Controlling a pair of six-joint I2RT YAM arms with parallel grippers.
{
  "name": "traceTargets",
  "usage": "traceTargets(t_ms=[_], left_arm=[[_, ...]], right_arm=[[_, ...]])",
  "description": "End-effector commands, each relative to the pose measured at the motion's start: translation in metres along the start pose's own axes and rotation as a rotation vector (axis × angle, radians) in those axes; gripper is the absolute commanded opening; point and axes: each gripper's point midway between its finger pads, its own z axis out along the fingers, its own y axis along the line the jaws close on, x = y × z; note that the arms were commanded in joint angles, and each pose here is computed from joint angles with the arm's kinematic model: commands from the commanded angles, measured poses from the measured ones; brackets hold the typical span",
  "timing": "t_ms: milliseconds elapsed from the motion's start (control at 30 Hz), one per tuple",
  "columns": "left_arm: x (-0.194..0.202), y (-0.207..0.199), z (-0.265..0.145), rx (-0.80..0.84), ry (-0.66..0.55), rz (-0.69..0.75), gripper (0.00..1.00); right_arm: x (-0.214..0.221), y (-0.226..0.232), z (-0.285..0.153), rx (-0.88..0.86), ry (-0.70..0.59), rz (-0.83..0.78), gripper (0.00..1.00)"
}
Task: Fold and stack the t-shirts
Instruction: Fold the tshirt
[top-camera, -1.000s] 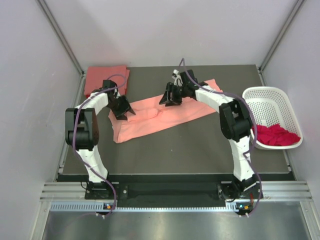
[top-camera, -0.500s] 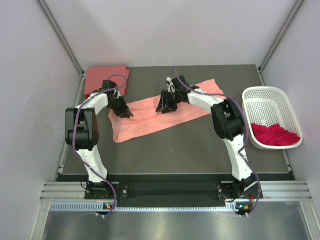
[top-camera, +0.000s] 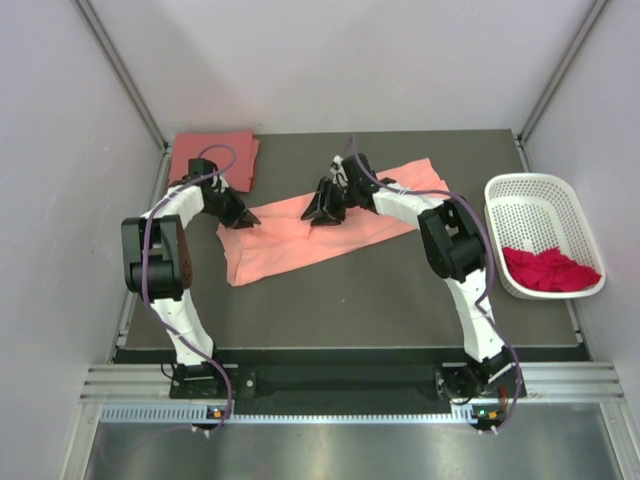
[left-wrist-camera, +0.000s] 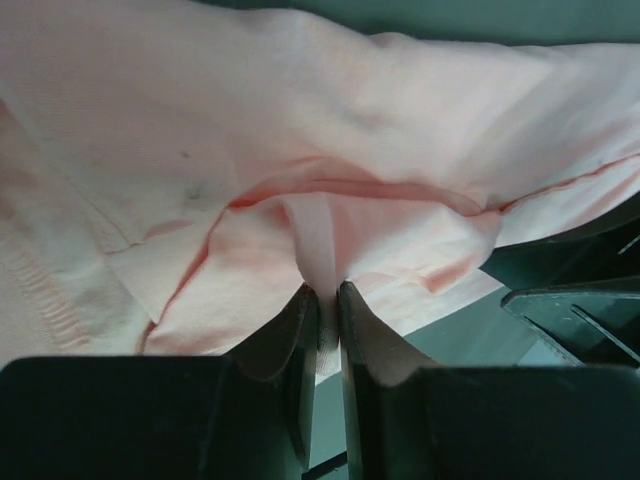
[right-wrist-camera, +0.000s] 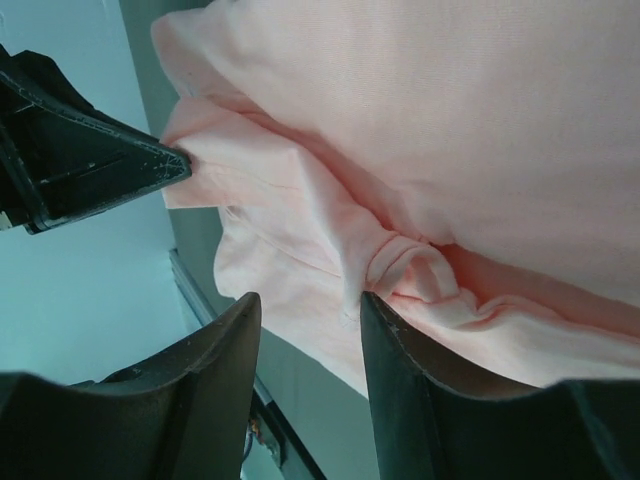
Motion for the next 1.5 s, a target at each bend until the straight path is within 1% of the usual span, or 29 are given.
traceTargets(t_ms=[0,167,300,433,533,767,1033,1200,1467], left_arm=[[-0.018,-0.035,-0.006,0.138,-0.035,0.021,0.2],[-0.017,-0.037,0.004,0.166,0.002,0.002,0.23],[-0.019,-0.035,0.004,0.157,-0.007,0.007,0.27],[-0.019,-0.032,0.001,0.135,-0.017,0.023,0.27],[-0.017,-0.029,0.001,0.117,-0.014,0.03,0.27],[-0.015,-0.026,-0.001,0.105,-0.013,0.035,0.26],[-0.014,-0.023,-0.002,0.098,-0.02,0.031,0.26],[-0.012,-0.023,-0.002,0.1,-0.019,0.025,0.26],[-0.012,-0.023,-0.003,0.103,-0.021,0.019,0.25]], right_arm=[[-0.011,0.019,0.001,-0.053,-0.035,-0.008,0.45],[-0.019,0.015,-0.012,-0.021,-0.061,-0.028,0.45],[-0.016,0.01,-0.014,0.009,-0.054,-0.038,0.46],[-0.008,0.003,-0.019,0.032,-0.066,-0.039,0.48],[0.002,-0.005,-0.014,0.048,-0.04,-0.031,0.48],[0.014,0.003,-0.001,0.04,-0.022,-0.066,0.48],[0.008,0.01,0.008,0.016,-0.021,-0.061,0.46],[0.003,0.019,0.016,-0.025,-0.02,-0.02,0.41],[-0.002,0.014,0.019,-0.019,-0.026,0.016,0.41]])
